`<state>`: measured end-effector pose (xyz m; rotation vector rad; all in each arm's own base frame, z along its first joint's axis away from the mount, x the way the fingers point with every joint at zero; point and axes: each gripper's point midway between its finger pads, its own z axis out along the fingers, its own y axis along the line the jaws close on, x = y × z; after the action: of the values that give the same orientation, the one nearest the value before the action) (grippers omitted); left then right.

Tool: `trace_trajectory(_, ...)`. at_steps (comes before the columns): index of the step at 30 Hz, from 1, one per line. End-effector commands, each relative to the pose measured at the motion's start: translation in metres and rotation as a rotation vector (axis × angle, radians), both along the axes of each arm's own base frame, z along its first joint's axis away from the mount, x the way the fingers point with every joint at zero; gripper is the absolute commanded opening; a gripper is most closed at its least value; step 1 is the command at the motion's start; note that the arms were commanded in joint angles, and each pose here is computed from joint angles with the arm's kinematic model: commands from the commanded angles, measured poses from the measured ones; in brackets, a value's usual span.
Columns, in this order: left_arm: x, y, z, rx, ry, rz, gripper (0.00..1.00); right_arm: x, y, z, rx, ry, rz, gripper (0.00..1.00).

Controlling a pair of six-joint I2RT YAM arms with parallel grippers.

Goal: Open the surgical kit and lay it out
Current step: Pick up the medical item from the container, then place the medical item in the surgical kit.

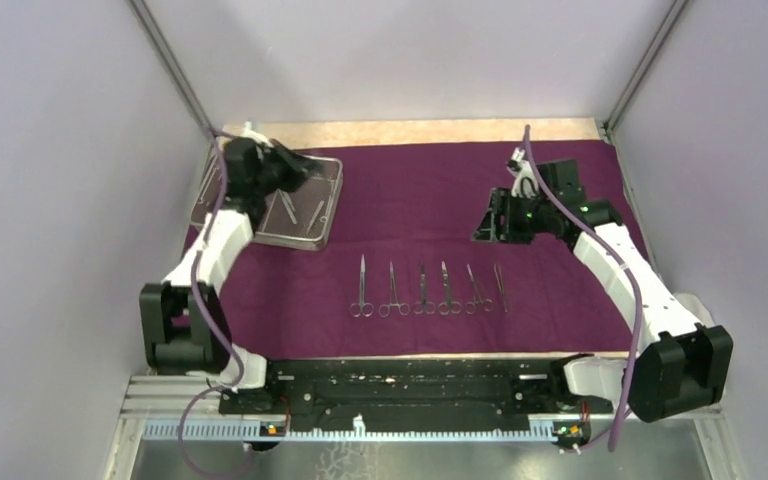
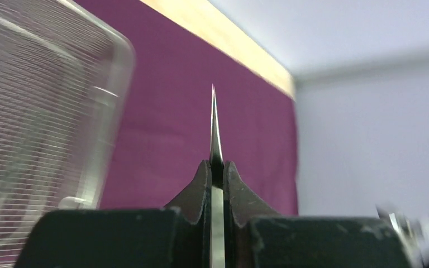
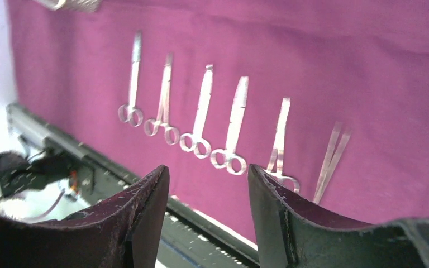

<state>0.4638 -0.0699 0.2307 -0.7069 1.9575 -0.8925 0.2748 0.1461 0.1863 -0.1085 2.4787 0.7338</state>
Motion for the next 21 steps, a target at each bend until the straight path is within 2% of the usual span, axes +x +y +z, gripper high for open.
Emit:
trace_trajectory(1,-0.078,-0.121,0.085,-0.089,-0.421,-0.421,0.0,-0.003,0.065,0.055,0.166,-0.13,0.204,0.55)
trace_trajectory(5,-0.137,-0.18,0.091,-0.125,-0.516,-0.52,0.0,-0.017,0.1,0.076,0.192,-0.174,0.285,0.62)
trace_trajectory(7,-0.155,-0.196,0.09,-0.145,-0.535,-0.533,0.0,-0.02,0.112,0.084,0.196,-0.198,0.284,0.65)
trace_trajectory(11,-0.175,-0.221,0.091,-0.205,-0.546,-0.549,0.0,-0.024,0.131,0.09,0.217,-0.197,0.239,0.65)
trace_trajectory(14,-0.176,-0.236,0.089,-0.199,-0.511,-0.545,0.0,-0.021,0.137,0.094,0.226,-0.21,0.184,0.59)
trace_trajectory(17,-0.169,-0.243,0.081,-0.176,-0.443,-0.505,0.0,-0.021,0.143,0.095,0.226,-0.205,0.166,0.45)
trace_trajectory(21,-0.163,-0.244,0.079,-0.159,-0.413,-0.47,0.0,-0.02,0.145,0.087,0.193,-0.183,0.144,0.37)
